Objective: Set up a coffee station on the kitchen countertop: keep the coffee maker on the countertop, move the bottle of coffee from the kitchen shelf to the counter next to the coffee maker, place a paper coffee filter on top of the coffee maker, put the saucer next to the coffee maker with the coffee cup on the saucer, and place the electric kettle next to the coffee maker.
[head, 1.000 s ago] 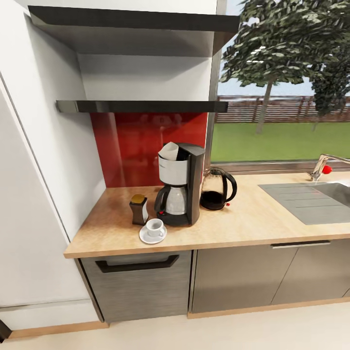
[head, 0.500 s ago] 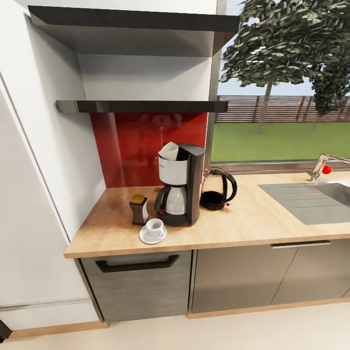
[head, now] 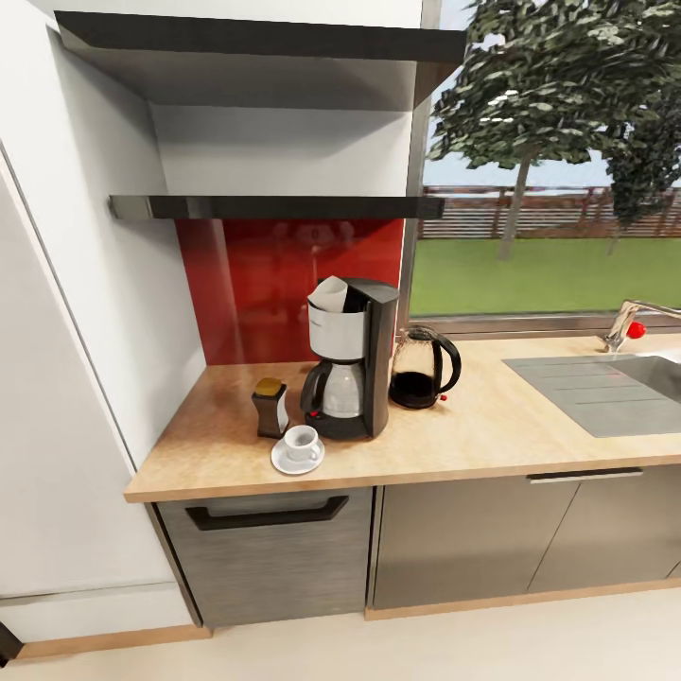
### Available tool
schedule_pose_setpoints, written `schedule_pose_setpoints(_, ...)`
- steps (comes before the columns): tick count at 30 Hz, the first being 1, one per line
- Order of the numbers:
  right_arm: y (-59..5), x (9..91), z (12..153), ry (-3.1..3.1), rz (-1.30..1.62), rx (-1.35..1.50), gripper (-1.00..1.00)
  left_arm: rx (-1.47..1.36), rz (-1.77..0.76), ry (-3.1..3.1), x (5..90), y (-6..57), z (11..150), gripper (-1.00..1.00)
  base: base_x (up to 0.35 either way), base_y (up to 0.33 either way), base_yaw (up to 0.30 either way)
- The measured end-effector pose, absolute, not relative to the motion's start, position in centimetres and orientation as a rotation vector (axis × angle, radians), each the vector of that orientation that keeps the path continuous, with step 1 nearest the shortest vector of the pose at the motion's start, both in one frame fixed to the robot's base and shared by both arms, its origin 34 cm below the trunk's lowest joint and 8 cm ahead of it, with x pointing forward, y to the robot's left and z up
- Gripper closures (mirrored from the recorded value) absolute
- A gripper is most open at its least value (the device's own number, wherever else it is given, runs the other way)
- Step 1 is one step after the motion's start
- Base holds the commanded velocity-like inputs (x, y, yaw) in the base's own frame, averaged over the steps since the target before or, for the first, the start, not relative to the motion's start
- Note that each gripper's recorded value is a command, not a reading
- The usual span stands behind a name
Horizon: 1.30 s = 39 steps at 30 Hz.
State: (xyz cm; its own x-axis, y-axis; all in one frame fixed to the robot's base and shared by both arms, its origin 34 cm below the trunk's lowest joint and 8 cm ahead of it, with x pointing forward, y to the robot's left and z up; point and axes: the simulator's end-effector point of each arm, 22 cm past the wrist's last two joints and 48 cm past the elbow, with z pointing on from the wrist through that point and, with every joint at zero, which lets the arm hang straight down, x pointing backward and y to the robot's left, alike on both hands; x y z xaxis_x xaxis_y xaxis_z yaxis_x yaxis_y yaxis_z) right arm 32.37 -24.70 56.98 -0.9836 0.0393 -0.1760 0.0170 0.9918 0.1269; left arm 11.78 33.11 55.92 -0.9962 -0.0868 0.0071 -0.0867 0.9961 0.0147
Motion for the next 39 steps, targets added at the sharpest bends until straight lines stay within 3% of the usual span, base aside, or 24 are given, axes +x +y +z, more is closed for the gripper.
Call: schedule_pose_setpoints(39,-24.7,32.37,56.98,2.956,0.186,0.042,-1.0,0.138,-0.018,-3.132,11.82,32.86,55.89,-1.0,0.0,0.0,0.0)
